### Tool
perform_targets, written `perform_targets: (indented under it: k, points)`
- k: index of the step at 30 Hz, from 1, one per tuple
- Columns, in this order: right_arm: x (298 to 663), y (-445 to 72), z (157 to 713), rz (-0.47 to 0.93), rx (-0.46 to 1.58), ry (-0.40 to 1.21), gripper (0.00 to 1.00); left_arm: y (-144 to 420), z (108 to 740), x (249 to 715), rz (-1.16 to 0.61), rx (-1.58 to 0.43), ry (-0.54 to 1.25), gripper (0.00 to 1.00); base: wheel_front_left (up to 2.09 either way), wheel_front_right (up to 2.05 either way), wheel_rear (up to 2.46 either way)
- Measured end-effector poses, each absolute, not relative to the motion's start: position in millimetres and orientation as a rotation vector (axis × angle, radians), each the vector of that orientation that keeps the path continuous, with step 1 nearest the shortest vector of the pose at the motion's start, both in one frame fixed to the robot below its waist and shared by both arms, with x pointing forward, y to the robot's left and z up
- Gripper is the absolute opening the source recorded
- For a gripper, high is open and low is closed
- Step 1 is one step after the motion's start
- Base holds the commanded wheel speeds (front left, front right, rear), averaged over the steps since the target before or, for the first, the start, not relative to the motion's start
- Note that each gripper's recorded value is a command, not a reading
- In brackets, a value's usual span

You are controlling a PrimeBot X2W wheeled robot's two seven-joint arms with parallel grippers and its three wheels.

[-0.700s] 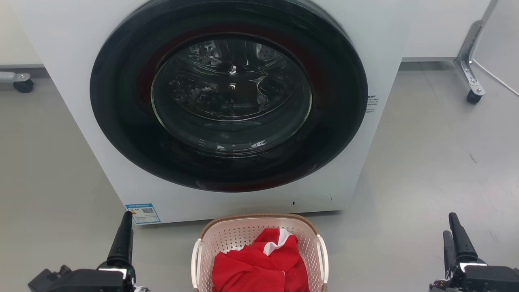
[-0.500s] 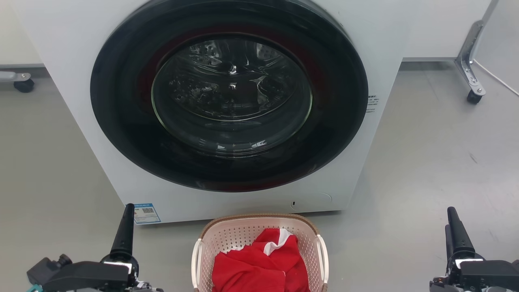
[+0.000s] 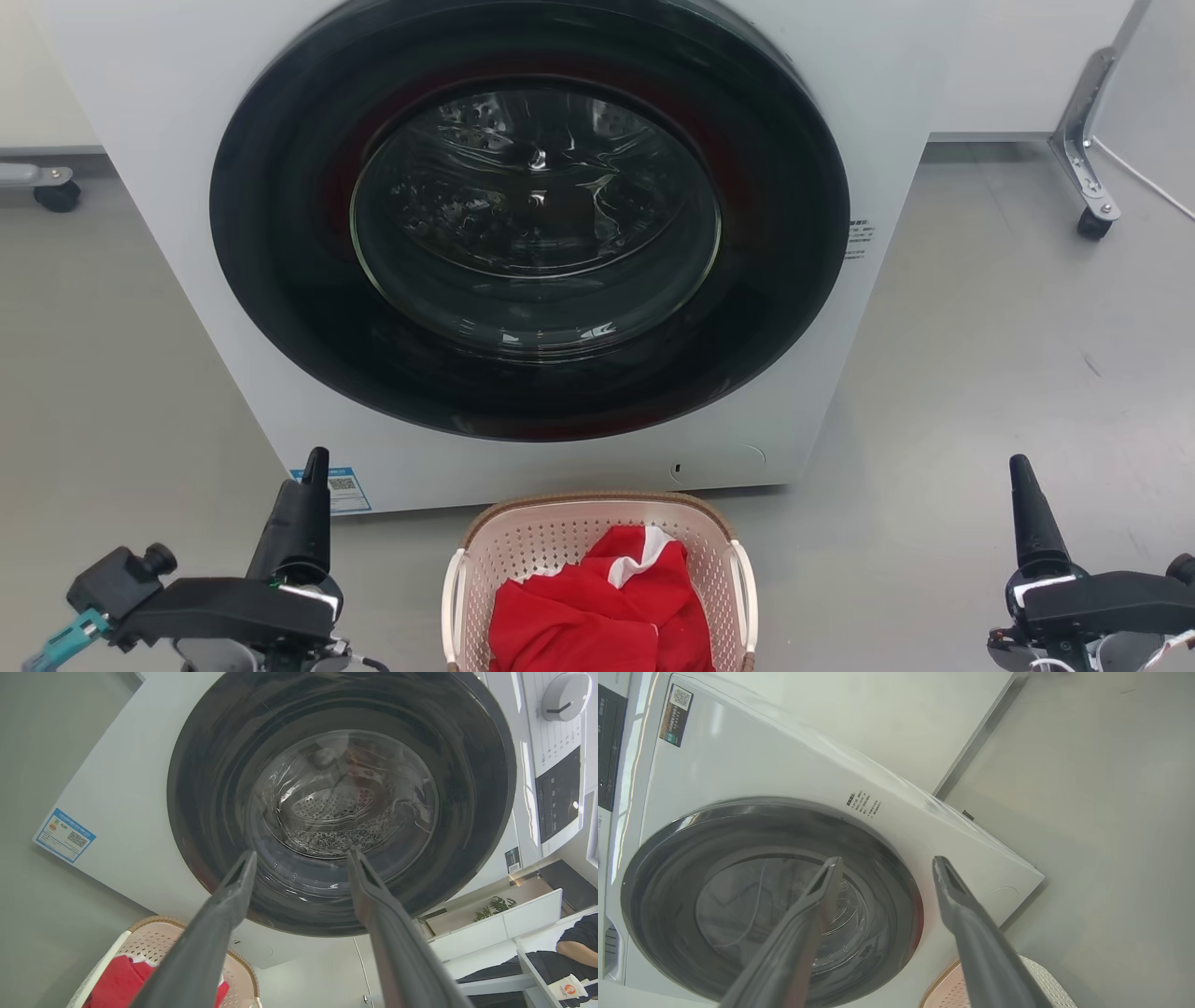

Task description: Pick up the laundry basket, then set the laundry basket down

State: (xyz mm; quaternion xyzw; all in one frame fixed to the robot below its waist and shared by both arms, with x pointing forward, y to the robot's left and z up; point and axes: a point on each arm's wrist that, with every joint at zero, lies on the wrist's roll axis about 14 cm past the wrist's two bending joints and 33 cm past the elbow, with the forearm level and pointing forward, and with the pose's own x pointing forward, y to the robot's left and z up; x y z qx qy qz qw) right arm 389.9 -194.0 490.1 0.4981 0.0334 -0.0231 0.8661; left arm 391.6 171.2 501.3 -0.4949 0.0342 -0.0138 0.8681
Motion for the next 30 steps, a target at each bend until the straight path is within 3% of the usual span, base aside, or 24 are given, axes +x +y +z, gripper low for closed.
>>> perform_targets:
  k: [30]
  points:
    - [396, -178, 511, 0.05, 0.444, 0.01, 1.0, 156, 526, 394, -0.094, -0.508, -0.023, 1.0, 0.0, 0.0, 0.0]
